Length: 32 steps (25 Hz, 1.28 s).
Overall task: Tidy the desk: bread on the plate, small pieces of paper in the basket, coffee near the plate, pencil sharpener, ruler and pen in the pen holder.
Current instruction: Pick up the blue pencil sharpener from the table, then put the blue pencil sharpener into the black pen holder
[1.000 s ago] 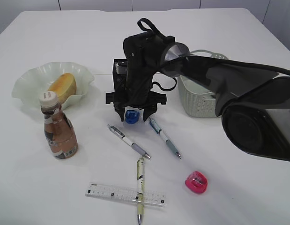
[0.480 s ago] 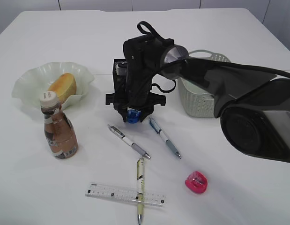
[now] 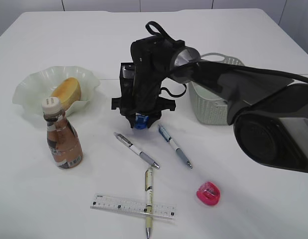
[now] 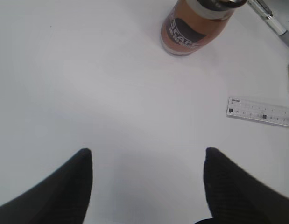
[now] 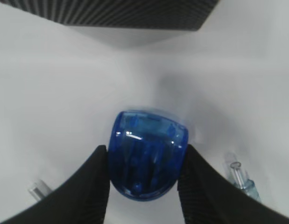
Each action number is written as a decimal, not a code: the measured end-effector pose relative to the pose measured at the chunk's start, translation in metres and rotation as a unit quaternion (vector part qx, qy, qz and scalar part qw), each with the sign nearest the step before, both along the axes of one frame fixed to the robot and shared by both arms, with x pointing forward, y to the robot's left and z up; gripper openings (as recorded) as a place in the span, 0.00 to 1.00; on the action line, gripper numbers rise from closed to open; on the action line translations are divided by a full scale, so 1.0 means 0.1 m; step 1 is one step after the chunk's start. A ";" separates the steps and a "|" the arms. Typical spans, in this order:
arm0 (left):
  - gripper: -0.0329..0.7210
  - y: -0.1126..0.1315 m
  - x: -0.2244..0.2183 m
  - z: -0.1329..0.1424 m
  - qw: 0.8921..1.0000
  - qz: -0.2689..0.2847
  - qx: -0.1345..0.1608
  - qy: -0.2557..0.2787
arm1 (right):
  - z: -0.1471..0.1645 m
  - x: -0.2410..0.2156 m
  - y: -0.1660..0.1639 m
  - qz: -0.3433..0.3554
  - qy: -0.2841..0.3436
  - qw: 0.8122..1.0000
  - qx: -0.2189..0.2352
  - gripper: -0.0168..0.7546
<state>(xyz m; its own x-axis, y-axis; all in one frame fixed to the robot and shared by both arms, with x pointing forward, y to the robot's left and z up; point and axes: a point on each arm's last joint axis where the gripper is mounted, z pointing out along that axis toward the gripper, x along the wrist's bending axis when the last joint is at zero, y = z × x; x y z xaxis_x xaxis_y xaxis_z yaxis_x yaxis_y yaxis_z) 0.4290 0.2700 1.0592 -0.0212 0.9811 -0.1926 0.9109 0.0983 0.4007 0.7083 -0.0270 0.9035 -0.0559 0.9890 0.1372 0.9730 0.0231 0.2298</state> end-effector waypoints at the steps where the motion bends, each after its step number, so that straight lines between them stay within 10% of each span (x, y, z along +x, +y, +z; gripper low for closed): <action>1: 0.76 0.00 0.00 0.00 1.000 0.000 0.000 0.000 | 0.02 0.01 0.00 0.000 -0.003 1.000 0.002 0.44; 16: 0.76 0.00 0.00 0.00 1.000 0.000 0.000 0.000 | 0.93 0.10 0.04 -0.001 -0.125 0.990 0.062 0.44; 32: 0.76 0.00 0.00 0.00 1.000 0.000 0.000 0.003 | 1.02 0.17 0.03 -0.003 -0.174 0.983 0.060 0.44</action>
